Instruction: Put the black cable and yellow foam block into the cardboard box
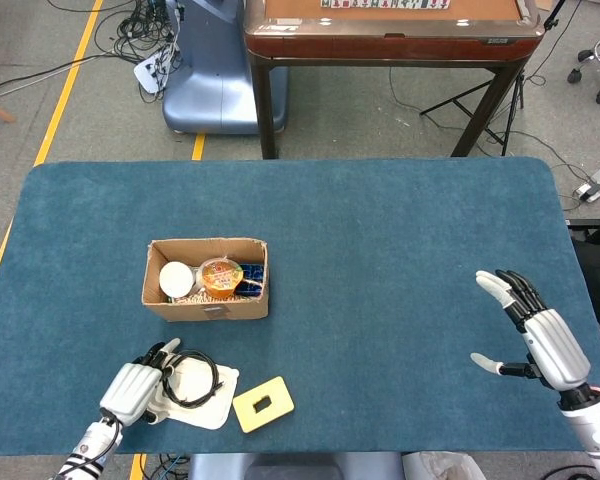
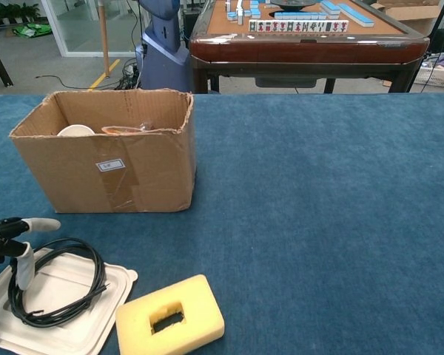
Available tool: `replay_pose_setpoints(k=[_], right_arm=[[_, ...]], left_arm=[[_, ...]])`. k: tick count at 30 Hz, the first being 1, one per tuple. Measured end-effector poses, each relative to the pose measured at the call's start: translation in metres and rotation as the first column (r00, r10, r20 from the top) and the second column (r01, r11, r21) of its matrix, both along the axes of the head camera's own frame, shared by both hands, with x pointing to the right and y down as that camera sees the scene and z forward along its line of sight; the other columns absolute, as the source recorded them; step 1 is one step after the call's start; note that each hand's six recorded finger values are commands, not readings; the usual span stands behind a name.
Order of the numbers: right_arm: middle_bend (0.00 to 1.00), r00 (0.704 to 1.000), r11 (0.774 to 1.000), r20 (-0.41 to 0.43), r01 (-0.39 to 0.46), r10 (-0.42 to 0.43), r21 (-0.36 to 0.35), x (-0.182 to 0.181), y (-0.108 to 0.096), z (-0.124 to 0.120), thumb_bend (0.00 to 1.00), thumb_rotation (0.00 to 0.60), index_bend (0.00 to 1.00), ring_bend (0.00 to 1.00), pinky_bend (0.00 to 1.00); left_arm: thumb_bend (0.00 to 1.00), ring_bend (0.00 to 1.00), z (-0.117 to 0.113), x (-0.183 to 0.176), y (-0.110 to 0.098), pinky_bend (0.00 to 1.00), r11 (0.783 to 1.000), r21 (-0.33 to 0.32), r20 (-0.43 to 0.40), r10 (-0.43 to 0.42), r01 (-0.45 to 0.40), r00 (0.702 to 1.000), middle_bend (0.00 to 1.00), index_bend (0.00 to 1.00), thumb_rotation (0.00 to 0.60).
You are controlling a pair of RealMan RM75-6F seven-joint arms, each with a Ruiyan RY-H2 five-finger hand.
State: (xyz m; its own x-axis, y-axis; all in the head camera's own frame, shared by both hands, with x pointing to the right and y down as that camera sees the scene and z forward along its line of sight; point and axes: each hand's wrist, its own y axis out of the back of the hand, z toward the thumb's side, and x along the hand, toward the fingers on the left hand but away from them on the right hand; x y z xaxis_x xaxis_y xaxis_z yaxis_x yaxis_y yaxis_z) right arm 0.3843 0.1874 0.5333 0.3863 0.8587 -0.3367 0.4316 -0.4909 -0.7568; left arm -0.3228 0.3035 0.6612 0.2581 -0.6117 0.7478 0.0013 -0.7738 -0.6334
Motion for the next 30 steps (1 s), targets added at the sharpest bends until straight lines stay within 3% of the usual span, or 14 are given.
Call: replay_pose_setpoints(k=[17,30], right_arm=[[0.10,1.000,1.000,0.000,-0.001,0.001,-0.006,0.0001,-0.0008,0.0013,0.00,0.600,0.10,0.00,0.00],[0.10,1.000,1.000,0.001,0.000,0.000,-0.005,0.0000,-0.0004,0.0008,0.00,0.600,0.10,0.00,0.00]], left_arm=[[0.16,0.04,0.0063,0.0013,0.0013,0.27,1.000,-0.029,0.010,0.001,0.000,1.000,0.03,0.51,0.600],[0.17,0.04,0.0025,0.0085,0.0001,0.27,1.000,-0.025,-0.019,0.003,-0.004,1.000,0.03,0.50,0.600]])
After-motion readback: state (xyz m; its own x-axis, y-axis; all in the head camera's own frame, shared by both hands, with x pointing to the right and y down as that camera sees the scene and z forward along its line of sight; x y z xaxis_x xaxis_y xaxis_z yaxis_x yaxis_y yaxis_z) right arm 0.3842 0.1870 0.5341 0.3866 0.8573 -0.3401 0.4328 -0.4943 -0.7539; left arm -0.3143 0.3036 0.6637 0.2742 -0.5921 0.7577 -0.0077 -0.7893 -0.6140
